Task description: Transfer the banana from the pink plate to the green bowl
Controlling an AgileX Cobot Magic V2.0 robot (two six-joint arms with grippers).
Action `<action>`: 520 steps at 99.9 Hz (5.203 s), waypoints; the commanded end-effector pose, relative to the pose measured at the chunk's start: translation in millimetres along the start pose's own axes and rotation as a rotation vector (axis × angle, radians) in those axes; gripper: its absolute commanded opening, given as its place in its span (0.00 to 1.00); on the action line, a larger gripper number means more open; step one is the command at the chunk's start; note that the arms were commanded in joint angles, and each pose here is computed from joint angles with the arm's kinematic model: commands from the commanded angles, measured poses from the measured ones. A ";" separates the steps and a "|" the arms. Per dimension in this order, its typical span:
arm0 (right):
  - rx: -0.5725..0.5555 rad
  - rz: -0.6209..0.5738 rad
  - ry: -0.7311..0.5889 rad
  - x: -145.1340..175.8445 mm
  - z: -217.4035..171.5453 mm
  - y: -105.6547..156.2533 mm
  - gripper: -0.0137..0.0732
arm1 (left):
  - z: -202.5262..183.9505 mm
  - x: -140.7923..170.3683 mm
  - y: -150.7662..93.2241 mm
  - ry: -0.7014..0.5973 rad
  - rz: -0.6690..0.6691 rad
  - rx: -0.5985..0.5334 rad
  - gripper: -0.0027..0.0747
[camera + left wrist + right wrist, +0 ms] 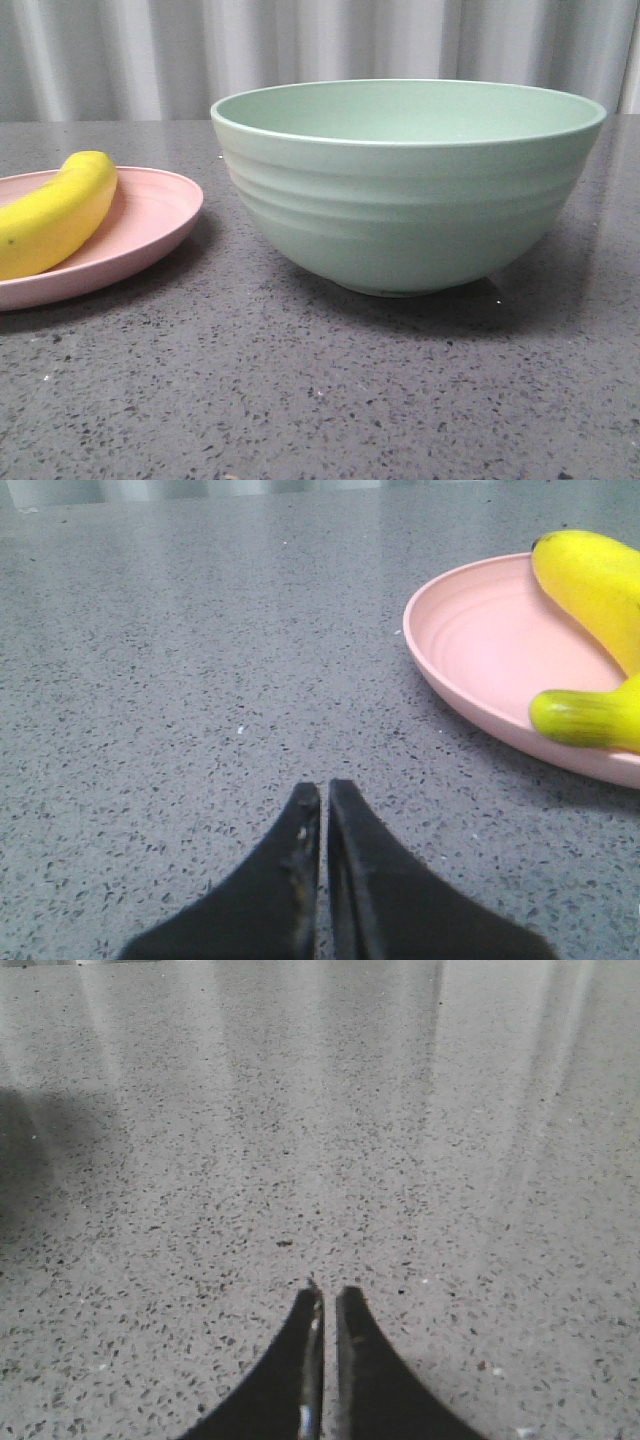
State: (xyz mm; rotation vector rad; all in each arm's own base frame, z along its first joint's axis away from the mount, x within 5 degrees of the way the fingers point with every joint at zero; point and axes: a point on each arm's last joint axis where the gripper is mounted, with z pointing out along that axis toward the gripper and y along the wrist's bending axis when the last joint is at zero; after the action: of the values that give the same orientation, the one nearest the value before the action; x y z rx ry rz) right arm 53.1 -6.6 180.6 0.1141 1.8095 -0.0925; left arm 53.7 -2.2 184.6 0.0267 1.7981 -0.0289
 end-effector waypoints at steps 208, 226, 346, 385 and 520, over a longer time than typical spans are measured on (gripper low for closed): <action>0.028 -0.092 -0.309 -21.8 -3.8 -1.1 0.10 | -3.3 -16.2 1.0 -0.221 0.051 -0.016 0.01; 0.028 -0.092 -0.309 -21.8 -3.8 -1.1 0.10 | -4.3 -20.2 0.6 -0.267 0.016 -0.008 0.01; -0.017 0.044 0.000 -103.8 8.5 1.1 0.10 | 17.4 -114.5 1.4 -0.359 -0.054 -0.007 0.47; -0.017 0.044 -0.013 -105.0 8.5 1.0 0.10 | 39.5 -131.0 -0.9 -0.163 -0.048 0.009 0.57; -0.016 0.044 -0.021 -105.7 8.5 1.0 0.10 | 139.9 -123.9 -111.4 0.684 0.054 0.419 0.56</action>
State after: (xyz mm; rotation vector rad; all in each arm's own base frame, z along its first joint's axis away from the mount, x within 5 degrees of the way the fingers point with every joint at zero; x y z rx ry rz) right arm 82.9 -9.1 263.0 0.1459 1.8872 -0.0446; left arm 208.3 -112.9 262.3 0.4573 2.5012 -0.3599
